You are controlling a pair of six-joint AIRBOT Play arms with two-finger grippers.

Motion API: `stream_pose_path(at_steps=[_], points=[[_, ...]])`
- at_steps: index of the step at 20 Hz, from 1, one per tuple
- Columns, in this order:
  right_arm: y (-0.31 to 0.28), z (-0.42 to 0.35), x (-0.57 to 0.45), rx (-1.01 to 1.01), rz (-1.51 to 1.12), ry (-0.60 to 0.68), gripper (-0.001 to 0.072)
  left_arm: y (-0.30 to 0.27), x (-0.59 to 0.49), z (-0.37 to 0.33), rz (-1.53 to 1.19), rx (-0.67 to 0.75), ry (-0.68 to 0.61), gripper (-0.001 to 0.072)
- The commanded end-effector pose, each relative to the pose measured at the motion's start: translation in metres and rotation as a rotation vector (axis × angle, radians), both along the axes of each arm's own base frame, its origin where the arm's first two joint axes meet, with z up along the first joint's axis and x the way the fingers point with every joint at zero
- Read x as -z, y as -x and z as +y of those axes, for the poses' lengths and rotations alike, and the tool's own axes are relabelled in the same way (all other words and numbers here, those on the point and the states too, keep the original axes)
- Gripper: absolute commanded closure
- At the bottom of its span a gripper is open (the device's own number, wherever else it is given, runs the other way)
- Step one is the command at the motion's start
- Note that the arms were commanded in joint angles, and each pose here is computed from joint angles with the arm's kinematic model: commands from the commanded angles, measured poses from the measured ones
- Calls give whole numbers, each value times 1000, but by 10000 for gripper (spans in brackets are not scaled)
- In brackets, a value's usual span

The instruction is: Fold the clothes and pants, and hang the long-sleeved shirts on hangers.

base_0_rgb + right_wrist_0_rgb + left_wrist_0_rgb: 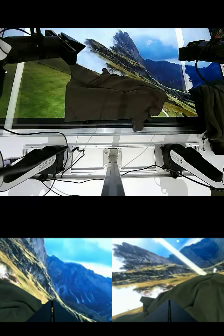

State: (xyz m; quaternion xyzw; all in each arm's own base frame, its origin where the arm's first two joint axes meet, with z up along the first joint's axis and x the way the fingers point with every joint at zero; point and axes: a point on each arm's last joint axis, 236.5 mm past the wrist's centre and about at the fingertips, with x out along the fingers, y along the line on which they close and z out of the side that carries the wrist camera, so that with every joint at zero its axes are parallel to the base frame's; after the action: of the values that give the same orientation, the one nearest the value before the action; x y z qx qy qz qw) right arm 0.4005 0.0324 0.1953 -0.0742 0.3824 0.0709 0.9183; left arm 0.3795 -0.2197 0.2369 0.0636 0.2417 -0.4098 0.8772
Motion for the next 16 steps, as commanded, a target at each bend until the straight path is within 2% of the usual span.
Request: stream_pose_path(at_steps=[1, 16], points=[[0, 0, -1, -1, -1, 0, 701, 0, -1, 0, -1, -1, 0, 692], [-9, 1, -13, 1, -63, -5, 700, 0, -2, -1, 0, 1, 8, 692]])
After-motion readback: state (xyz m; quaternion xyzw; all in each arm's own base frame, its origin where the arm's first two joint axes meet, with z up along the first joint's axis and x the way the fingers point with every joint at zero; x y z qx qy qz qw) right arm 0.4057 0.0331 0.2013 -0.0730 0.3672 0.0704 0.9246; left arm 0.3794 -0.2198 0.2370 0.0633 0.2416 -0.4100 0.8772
